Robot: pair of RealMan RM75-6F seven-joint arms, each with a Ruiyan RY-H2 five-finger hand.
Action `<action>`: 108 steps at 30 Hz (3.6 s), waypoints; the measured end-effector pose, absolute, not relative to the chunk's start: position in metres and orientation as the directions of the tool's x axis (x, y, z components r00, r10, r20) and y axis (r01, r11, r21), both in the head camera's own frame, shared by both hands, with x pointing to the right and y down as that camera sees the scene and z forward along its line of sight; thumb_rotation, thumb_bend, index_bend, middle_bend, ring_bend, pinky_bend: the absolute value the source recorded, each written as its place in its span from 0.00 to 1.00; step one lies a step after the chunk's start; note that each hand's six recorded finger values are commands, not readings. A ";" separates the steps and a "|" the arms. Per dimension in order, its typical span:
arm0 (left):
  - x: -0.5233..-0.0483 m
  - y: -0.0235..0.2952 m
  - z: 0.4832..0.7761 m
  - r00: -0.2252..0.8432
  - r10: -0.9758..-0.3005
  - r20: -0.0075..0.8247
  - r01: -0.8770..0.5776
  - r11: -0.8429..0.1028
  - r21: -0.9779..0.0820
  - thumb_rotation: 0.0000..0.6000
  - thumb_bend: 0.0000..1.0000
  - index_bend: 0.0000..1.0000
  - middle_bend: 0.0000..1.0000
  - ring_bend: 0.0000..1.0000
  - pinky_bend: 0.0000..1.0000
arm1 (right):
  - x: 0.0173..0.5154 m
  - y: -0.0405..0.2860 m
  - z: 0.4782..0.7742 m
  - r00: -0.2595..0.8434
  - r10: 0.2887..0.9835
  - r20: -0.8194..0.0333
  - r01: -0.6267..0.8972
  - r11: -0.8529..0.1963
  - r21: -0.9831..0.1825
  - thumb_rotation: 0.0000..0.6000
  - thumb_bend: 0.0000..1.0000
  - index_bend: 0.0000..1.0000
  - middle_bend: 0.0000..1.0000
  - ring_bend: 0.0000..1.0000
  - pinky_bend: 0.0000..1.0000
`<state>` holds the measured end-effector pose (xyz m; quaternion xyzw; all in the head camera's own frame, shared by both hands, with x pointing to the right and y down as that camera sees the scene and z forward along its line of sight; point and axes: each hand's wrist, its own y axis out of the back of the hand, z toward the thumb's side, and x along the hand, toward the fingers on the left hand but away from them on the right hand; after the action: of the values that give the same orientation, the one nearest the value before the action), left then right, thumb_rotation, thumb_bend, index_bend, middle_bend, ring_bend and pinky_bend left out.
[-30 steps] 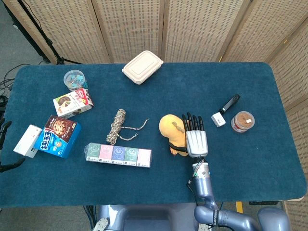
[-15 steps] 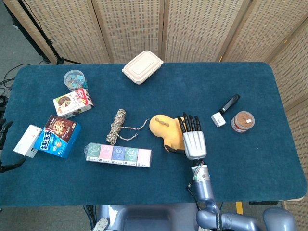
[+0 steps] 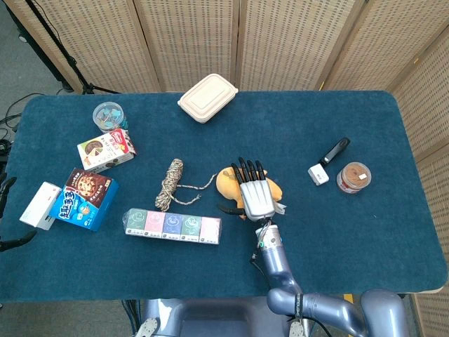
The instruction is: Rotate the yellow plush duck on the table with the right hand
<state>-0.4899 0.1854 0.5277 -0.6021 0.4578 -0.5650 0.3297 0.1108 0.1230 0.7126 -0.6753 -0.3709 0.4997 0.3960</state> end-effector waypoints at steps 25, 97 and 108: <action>-0.490 0.186 0.526 -0.057 -0.924 0.378 -0.183 -0.362 -0.914 1.00 0.02 0.00 0.00 0.00 0.00 | 0.166 0.163 0.712 0.141 0.907 -0.396 0.091 -0.411 -0.907 0.19 0.09 0.00 0.00 0.00 0.00; -0.486 0.188 0.530 -0.056 -0.920 0.387 -0.167 -0.373 -0.913 1.00 0.02 0.00 0.00 0.00 0.00 | 0.231 0.194 0.697 0.056 0.920 -0.387 0.098 -0.391 -0.915 0.23 0.09 0.00 0.00 0.00 0.00; -0.485 0.189 0.530 -0.054 -0.920 0.388 -0.166 -0.374 -0.912 1.00 0.02 0.00 0.00 0.00 0.00 | 0.221 0.185 0.682 0.091 0.932 -0.352 0.134 -0.361 -0.923 0.24 0.09 0.00 0.00 0.00 0.00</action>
<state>-0.4852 0.1889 0.5295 -0.6026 0.4505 -0.5693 0.3314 0.2207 0.1847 0.6822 -0.6344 -0.4200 0.5274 0.3781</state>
